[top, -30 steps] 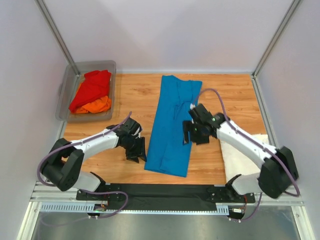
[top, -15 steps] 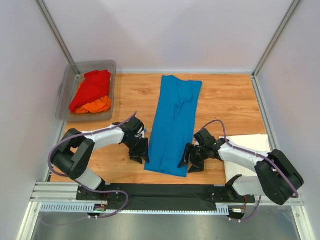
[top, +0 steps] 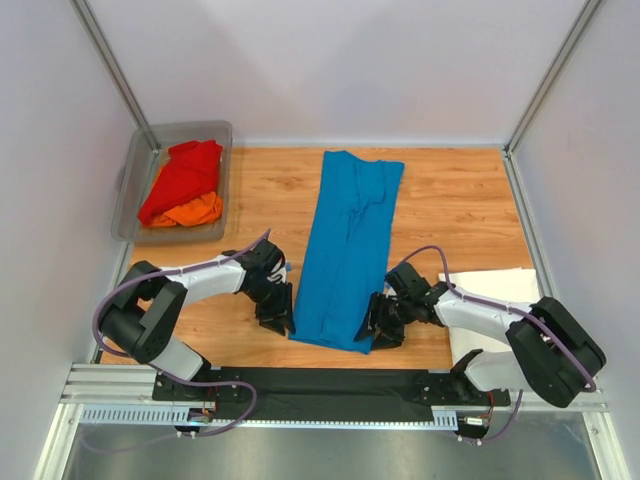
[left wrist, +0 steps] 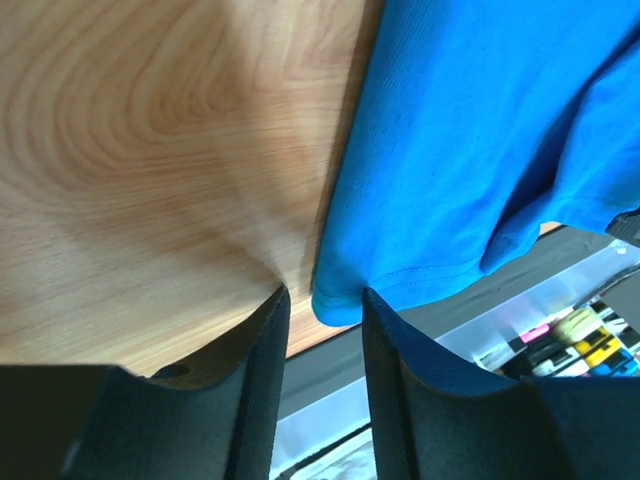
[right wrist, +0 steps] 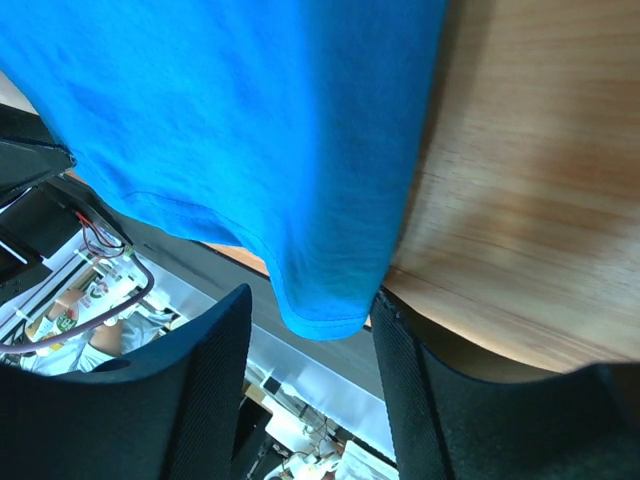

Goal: Fold and stack the t-shirts
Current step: Fold the tshirt

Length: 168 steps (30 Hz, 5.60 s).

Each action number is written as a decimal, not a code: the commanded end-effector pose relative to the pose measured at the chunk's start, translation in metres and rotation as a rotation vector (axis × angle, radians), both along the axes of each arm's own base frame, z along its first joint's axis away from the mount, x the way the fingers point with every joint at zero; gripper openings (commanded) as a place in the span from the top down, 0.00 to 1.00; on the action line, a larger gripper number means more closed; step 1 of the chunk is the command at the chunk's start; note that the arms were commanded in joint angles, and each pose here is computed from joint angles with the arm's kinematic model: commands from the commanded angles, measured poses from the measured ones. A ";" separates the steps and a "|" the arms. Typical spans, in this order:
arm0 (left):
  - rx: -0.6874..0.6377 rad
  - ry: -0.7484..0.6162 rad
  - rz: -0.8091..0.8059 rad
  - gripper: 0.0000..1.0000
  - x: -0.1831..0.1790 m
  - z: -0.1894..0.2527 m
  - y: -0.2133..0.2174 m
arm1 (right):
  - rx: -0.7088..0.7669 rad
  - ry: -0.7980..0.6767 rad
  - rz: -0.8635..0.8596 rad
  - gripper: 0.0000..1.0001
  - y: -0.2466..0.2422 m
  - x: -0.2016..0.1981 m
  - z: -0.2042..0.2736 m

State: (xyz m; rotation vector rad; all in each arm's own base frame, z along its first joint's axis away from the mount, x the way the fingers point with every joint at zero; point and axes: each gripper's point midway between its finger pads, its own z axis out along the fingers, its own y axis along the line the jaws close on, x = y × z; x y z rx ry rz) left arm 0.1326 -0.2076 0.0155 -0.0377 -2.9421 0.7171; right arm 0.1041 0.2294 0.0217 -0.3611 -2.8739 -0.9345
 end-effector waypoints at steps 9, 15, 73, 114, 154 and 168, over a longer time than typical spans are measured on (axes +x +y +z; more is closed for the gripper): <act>0.098 0.043 0.020 1.00 -0.009 -0.028 0.016 | -0.243 0.030 0.008 0.91 -0.047 -0.021 -0.044; 0.095 0.050 0.066 1.00 -0.027 -0.029 0.026 | -0.347 0.023 0.041 1.00 -0.075 -0.036 -0.053; -0.078 -0.202 0.293 0.82 0.299 0.058 -0.032 | -0.121 -0.177 -0.087 0.74 -0.082 0.343 0.046; -0.130 -0.266 0.002 0.54 0.185 0.072 -0.068 | -0.470 -0.344 0.102 0.28 -0.092 0.293 0.071; -0.128 0.047 0.989 0.46 0.140 -0.014 -0.042 | -0.127 -0.101 -0.667 0.41 -0.090 0.191 -0.018; -0.129 -0.033 0.841 1.00 0.161 0.001 -0.042 | -0.193 -0.097 -0.457 1.00 -0.086 0.183 -0.019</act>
